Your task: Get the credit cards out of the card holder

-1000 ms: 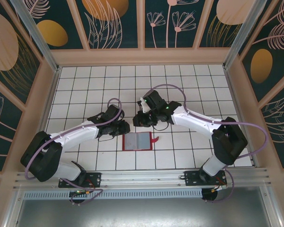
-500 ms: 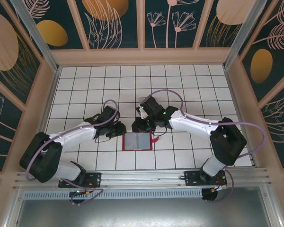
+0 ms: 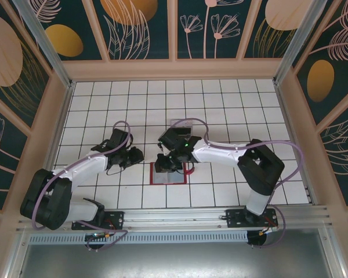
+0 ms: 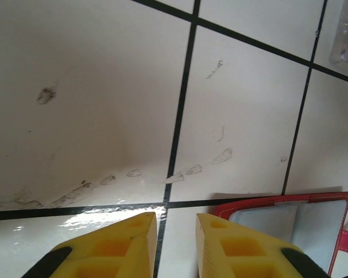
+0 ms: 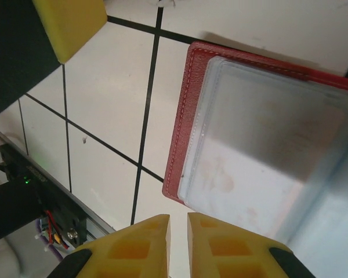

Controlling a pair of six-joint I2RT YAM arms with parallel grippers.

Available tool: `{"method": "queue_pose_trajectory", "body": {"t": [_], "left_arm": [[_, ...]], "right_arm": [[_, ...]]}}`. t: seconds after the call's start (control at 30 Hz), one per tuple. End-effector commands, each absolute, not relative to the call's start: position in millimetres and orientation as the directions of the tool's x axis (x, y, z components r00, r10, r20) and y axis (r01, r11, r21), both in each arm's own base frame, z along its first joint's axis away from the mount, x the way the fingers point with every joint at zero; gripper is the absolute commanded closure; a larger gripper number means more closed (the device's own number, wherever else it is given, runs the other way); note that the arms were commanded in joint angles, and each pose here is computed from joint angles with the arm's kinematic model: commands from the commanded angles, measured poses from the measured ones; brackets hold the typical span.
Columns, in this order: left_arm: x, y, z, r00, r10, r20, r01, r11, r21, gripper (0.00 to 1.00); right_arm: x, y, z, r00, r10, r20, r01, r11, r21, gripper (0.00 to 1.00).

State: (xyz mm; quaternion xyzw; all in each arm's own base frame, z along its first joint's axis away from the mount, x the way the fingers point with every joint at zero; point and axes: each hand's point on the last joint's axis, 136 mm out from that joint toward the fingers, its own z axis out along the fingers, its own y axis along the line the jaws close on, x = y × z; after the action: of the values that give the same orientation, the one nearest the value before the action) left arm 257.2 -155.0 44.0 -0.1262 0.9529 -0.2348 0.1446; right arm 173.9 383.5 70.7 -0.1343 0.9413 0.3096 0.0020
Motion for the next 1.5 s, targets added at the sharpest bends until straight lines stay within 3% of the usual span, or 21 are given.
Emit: {"method": "queue_pose_trajectory", "body": {"t": [0.0,0.23,0.43,0.73,1.47], "left_arm": [[252,-146,41,-0.933,-0.294,-0.207,-0.170,0.868,-0.467,0.75],[251,-132,36,-0.931,-0.295,-0.215,-0.188,0.892,-0.412,0.75],[252,-133,37,-0.932,-0.292,-0.217,-0.182,0.891,-0.416,0.75],[255,-137,36,-0.935,-0.284,-0.211,-0.173,0.888,-0.426,0.74],[262,-144,40,-0.940,-0.268,-0.209,-0.153,0.882,-0.445,0.74]], "right_arm": [[180,395,70,-0.967,-0.234,-0.095,-0.246,0.782,0.573,0.84],[180,408,55,-0.966,-0.247,-0.073,-0.244,0.790,0.562,0.81],[183,412,44,-0.966,-0.250,-0.057,-0.240,0.798,0.553,0.73],[181,416,33,-0.966,-0.257,-0.034,-0.233,0.801,0.551,0.72],[182,373,23,-0.972,-0.232,-0.031,-0.227,0.905,0.360,0.64]]}}
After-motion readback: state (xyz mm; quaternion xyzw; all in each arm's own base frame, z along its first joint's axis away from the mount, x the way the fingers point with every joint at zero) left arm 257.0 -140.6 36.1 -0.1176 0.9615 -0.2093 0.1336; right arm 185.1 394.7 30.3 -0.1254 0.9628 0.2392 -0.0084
